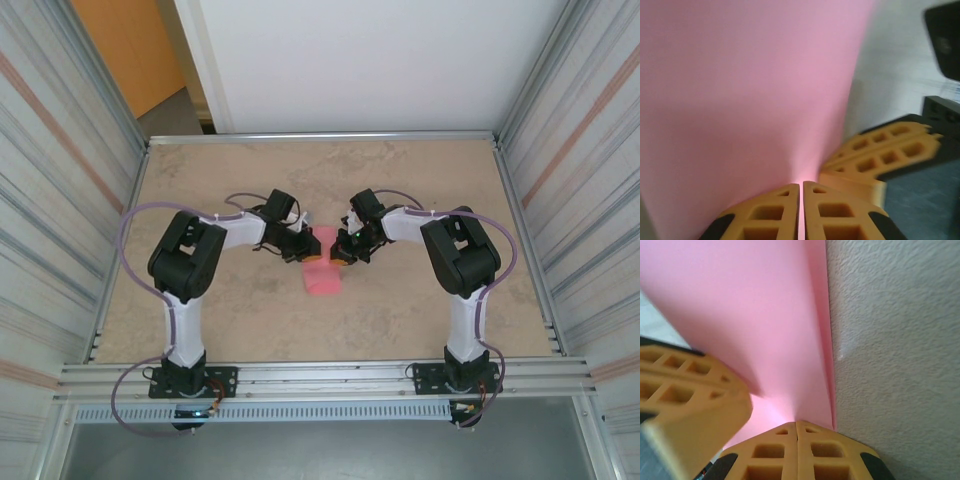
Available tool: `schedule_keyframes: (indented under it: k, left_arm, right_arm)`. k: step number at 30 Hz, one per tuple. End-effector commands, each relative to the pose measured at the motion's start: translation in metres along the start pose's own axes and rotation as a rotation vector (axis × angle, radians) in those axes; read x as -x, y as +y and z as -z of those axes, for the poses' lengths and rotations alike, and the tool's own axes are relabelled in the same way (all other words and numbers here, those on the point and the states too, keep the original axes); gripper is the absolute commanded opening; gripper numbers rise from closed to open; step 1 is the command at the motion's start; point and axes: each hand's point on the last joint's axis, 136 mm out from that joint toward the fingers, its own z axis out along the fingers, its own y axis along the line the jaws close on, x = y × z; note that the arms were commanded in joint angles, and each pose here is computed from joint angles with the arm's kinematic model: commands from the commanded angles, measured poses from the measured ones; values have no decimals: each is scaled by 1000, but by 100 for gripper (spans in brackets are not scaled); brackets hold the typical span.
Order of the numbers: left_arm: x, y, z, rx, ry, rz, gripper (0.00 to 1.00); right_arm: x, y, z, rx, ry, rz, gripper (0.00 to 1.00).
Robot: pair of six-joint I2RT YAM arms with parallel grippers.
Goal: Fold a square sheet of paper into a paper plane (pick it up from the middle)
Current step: First fold in half a square sheet of paper at the center of the table.
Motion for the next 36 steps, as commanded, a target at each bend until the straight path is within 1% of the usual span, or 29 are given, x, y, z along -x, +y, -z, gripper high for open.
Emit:
schedule_keyframes:
  k: [1,4,8,10,12,14,17,21,25,29,32,34,36]
  left_arm:
    - [10,18,6,21,-16,3,12]
    - [20,34,17,-1,-58,29,12]
    - [37,58,36,19,-110,74,12]
    - [43,62,45,24,-133,79,12]
    - [47,54,54,18,-150,64,11]
    - [47,35,60,-5,-165,31,11]
    - [42,8,60,-26,-170,-22,12]
    - [34,-12,42,-59,-144,-46,12]
    - [34,-13,19,-63,-98,-46,12]
    - [44,-1,13,-40,-89,-29,12]
    - [56,17,15,-5,-111,-1,12]
    - [66,28,23,27,-139,9,12]
    - [71,49,23,73,-141,35,12]
  right_arm:
    - [-64,-135,-26,-466,170,-187,3]
    - [-64,-135,-26,-463,171,-189,3]
    - [-62,-134,-25,-457,165,-187,3]
    - [-61,-133,-24,-456,164,-186,3]
    - [-62,-134,-25,-456,166,-187,3]
    - [-62,-133,-25,-454,166,-187,3]
    - [-62,-132,-24,-453,165,-186,3]
    - [-63,-134,-24,-456,167,-188,3]
    - [-63,-135,-25,-458,169,-191,3]
    - [-65,-137,-24,-466,167,-189,3]
    - [-66,-138,-24,-465,164,-192,3]
    - [-67,-139,-25,-468,163,-197,3]
    - [-68,-141,-25,-471,166,-199,3]
